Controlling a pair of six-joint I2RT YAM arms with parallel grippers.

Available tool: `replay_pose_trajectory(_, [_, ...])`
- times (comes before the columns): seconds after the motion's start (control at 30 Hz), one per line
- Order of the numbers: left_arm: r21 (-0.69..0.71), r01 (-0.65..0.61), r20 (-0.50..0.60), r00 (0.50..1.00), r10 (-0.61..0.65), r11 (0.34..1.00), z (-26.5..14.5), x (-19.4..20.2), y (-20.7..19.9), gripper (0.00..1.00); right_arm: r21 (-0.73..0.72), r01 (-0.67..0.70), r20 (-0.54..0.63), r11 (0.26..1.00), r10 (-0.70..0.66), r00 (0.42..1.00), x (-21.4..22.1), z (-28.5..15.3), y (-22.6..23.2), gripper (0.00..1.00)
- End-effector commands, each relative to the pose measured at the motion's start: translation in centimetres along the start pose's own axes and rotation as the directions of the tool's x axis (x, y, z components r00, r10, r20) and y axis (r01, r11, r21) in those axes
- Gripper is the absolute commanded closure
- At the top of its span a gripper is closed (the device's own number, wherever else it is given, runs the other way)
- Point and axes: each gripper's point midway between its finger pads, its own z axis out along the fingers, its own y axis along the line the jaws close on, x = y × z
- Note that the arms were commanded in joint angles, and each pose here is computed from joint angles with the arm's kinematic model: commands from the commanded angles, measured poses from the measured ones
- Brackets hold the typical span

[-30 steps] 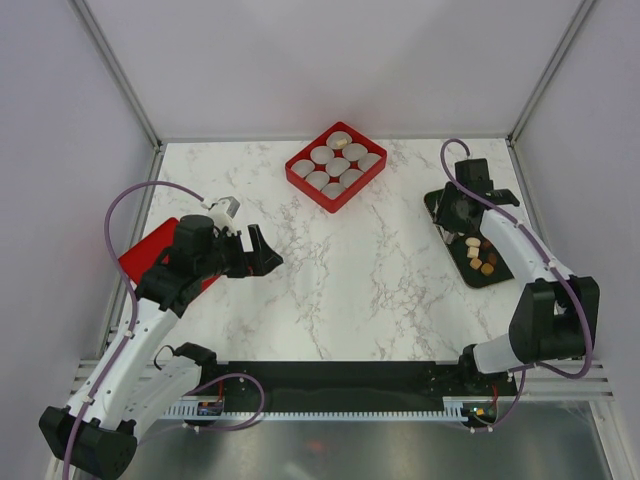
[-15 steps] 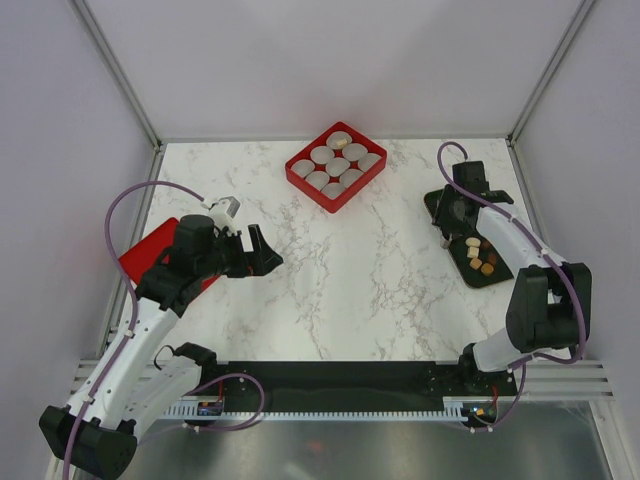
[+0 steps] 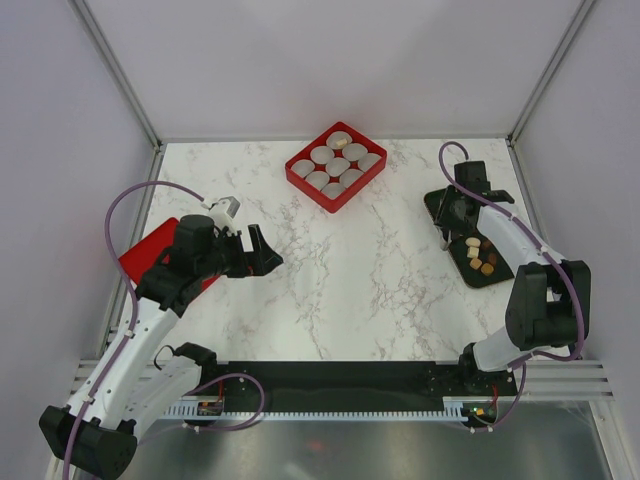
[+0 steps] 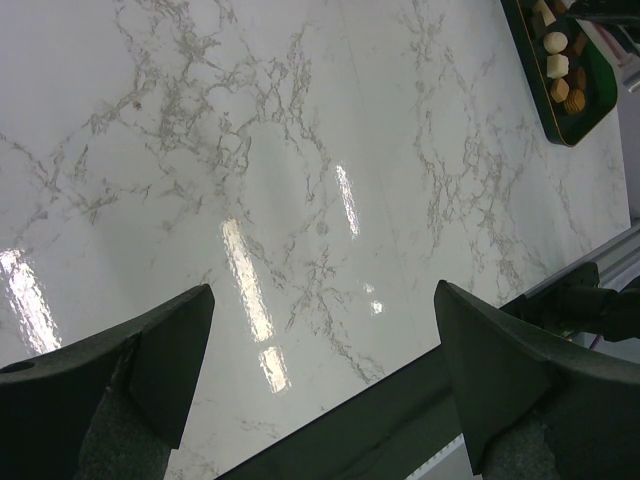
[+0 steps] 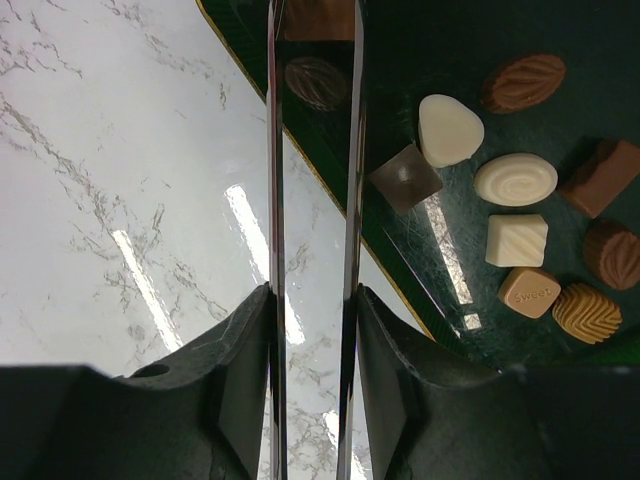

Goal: Pack the chocolate

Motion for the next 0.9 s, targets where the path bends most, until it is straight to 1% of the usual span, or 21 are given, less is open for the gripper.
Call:
replay_pose_trajectory(0.0, [0.021, -0.053, 0.031, 0.998, 0.052, 0.998, 0.0, -0.7, -0.3, 0.0, -0.035, -0.005, 0.073, 0.999, 0.008, 0.997, -2.3, -1.6, 0.8, 0.57])
replay_pose_trajectory(0.17, [0.022, -0.052, 0.031, 0.998, 0.051, 0.998, 0.0, -0.7, -0.3, 0.0, -0.046, -0.004, 0.114, 0.999, 0.009, 0.993, -4.4, -3.6, 1.4, 0.59])
replay_pose_trajectory(0.27, [0.024, -0.053, 0.031, 0.998, 0.052, 0.998, 0.0, -0.7, -0.3, 0.0, -0.089, -0.004, 0.146, 0.996, 0.017, 0.989, -5.9, -4.9, 2.4, 0.6])
replay_pose_trajectory(0.47, [0.023, -0.052, 0.033, 0.998, 0.052, 0.998, -0.1, -0.7, -0.3, 0.0, -0.198, 0.011, 0.187, 0.98, 0.027, 0.982, -9.1, -6.3, 6.5, 0.6])
replay_pose_trajectory(0.5, [0.023, -0.052, 0.033, 0.998, 0.052, 0.998, -0.1, -0.7, -0.3, 0.0, -0.202, 0.017, 0.178, 0.979, 0.02, 0.984, -9.1, -5.8, 7.2, 0.6])
replay_pose_trajectory(0.53, [0.02, -0.052, 0.035, 0.998, 0.052, 0.998, -0.1, -0.7, -0.3, 0.0, -0.238, 0.044, 0.204, 0.97, 0.006, 0.979, -10.0, -6.7, 9.3, 0.6])
replay_pose_trajectory(0.57, [0.021, -0.053, 0.033, 0.998, 0.052, 0.998, -0.1, -0.7, -0.3, 0.0, -0.254, 0.062, 0.214, 0.965, -0.006, 0.977, -10.4, -6.8, 10.5, 0.6])
replay_pose_trajectory(0.6, [0.021, -0.053, 0.036, 0.998, 0.052, 0.998, -0.1, -0.8, -0.3, 0.0, -0.281, 0.091, 0.227, 0.955, -0.026, 0.974, -10.9, -7.0, 12.9, 0.6])
replay_pose_trajectory(0.67, [0.019, -0.053, 0.035, 0.998, 0.052, 0.998, -0.1, -0.7, -0.3, 0.0, -0.307, 0.121, 0.241, 0.944, -0.046, 0.969, -11.2, -6.8, 15.4, 0.6])
replay_pose_trajectory(0.7, [0.017, -0.052, 0.036, 0.998, 0.052, 0.998, -0.1, -0.7, -0.2, 0.0, -0.331, 0.144, 0.246, 0.933, -0.062, 0.967, -11.4, -6.4, 17.7, 0.6])
replay_pose_trajectory(0.77, [0.018, -0.053, 0.034, 0.998, 0.052, 0.998, -0.1, -0.7, -0.2, 0.0, -0.349, 0.157, 0.252, 0.924, -0.069, 0.965, -11.6, -5.7, 19.7, 0.6])
replay_pose_trajectory(0.8, [0.018, -0.053, 0.037, 0.998, 0.052, 0.998, -0.1, -0.8, -0.2, 0.0, -0.345, 0.159, 0.229, 0.925, -0.081, 0.97, -11.1, -3.7, 20.6, 0.6])
replay_pose_trajectory(0.87, [0.019, -0.052, 0.035, 0.998, 0.052, 0.998, -0.1, -0.7, -0.2, 0.0, -0.368, 0.169, 0.251, 0.914, -0.078, 0.965, -11.8, -3.4, 22.7, 0.6])
